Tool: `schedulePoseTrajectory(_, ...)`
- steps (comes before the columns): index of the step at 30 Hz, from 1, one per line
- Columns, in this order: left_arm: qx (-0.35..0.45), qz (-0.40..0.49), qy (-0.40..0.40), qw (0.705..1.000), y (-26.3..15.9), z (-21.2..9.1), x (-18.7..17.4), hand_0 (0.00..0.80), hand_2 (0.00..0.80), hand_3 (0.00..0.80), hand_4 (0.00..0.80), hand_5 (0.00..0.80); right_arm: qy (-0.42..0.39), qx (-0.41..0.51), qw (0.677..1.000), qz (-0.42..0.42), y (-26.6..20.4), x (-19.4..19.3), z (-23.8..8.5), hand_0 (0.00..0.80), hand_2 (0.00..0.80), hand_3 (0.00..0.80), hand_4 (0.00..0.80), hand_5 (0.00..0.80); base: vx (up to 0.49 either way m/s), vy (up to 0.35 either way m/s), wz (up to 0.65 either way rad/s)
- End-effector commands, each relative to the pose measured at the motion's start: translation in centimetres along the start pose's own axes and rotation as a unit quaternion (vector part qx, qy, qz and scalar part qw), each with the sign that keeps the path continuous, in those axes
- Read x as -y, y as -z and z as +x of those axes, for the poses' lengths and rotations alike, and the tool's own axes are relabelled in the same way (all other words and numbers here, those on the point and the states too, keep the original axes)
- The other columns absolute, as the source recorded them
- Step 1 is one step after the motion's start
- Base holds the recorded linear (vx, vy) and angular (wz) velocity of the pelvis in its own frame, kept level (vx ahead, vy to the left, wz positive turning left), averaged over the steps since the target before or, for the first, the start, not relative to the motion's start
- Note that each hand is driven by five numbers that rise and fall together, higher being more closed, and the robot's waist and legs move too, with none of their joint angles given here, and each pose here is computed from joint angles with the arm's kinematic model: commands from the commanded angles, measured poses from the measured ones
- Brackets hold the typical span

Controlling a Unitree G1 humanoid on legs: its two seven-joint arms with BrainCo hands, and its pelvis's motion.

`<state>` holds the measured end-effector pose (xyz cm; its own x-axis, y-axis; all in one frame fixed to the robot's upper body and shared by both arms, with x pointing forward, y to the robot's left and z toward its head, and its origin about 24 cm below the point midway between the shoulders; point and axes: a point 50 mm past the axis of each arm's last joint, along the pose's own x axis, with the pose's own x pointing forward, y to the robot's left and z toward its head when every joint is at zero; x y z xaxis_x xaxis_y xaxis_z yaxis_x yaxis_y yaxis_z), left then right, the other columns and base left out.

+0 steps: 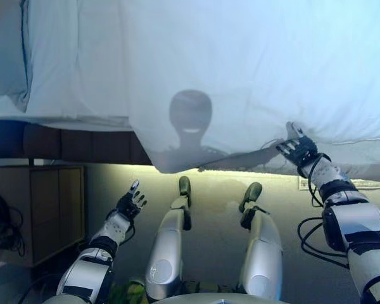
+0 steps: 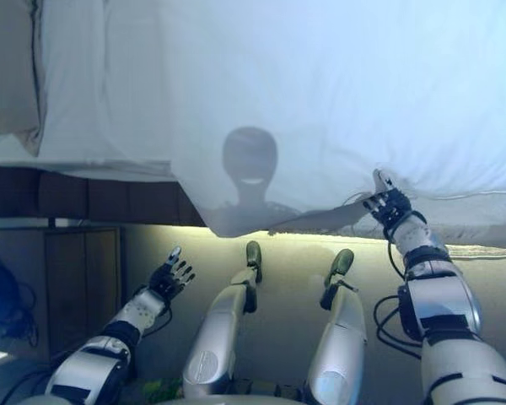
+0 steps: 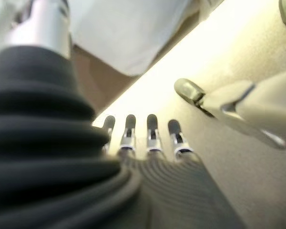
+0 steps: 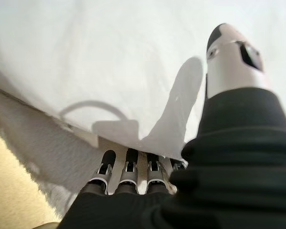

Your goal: Make the bed neatly

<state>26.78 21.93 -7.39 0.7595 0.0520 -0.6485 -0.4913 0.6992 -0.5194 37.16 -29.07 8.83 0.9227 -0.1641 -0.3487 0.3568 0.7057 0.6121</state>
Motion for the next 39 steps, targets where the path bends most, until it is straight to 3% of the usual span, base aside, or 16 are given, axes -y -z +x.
schedulePoseTrajectory(1, 0.015, -0.021, -0.019, 0.999, -0.4, -0.4, -1.5, 0.000, 0.000, 0.000, 0.000, 0.000, -0.058, 0.094, 0.994, -0.010, -6.1, -4.4, -0.6, 0.000, 0.000, 0.000, 0.000, 0.000, -0.014, 0.019, 0.04)
schedulePoseTrajectory(9, 0.010, -0.025, -0.012, 1.000, 1.1, -1.3, -3.0, 0.000, 0.000, 0.000, 0.000, 0.000, -0.162, 0.150, 0.974, -0.056, -9.7, -10.5, -2.1, 0.000, 0.000, 0.000, 0.000, 0.000, -0.006, 0.018, 0.02)
schedulePoseTrajectory(10, 0.009, -0.024, -0.011, 1.000, 1.2, -1.3, -3.3, 0.000, 0.000, 0.000, 0.000, 0.000, -0.175, 0.151, 0.971, -0.062, -9.6, -11.0, -2.2, 0.260, 0.260, 0.260, 0.260, 0.260, 0.000, 0.020, -0.04)
schedulePoseTrajectory(11, 0.007, -0.022, -0.010, 1.000, 1.3, -1.5, -3.6, 0.000, 0.000, 0.000, 0.000, 0.000, -0.198, 0.155, 0.965, -0.070, -9.6, -11.7, -2.3, 0.800, 0.800, 0.800, 0.800, 0.800, 0.009, 0.033, -0.06)
schedulePoseTrajectory(16, -0.002, -0.018, -0.003, 1.000, 2.1, -1.7, -4.1, 0.000, 0.000, 0.000, 0.000, 0.000, -0.234, 0.135, 0.960, -0.080, -9.0, -12.6, -2.4, 0.800, 0.800, 0.800, 0.800, 0.800, 0.033, 0.063, -0.07)
schedulePoseTrajectory(23, -0.006, -0.005, 0.012, 1.000, 3.0, -1.7, -3.8, 0.000, 0.000, 0.000, 0.000, 0.000, -0.214, 0.130, 0.964, -0.090, -8.9, -11.8, -2.2, 0.800, 0.800, 0.800, 0.800, 0.800, 0.048, 0.039, -0.10)
schedulePoseTrajectory(29, 0.038, 0.052, 0.050, 0.997, 1.0, -1.6, -2.6, 0.000, 0.000, 0.000, 0.000, 0.000, -0.229, 0.112, 0.962, -0.102, -8.5, -11.9, -2.2, 0.800, 0.800, 0.800, 0.800, 0.800, 0.061, 0.009, -0.04)
schedulePoseTrajectory(35, 0.148, -0.003, 0.197, 0.969, -5.3, -1.8, 6.5, 0.000, 0.000, 0.000, 0.000, 0.000, -0.273, 0.111, 0.949, -0.113, -7.2, -14.1, -2.5, 0.800, 0.800, 0.800, 0.800, 0.800, 0.017, -0.018, -0.02)
schedulePoseTrajectory(39, 0.179, -0.052, 0.275, 0.943, -7.0, -2.7, 12.3, 0.000, 0.000, 0.000, 0.000, 0.000, -0.314, 0.123, 0.936, -0.097, -6.8, -17.1, -3.1, 0.800, 0.800, 0.800, 0.800, 0.800, -0.041, -0.073, -0.03)
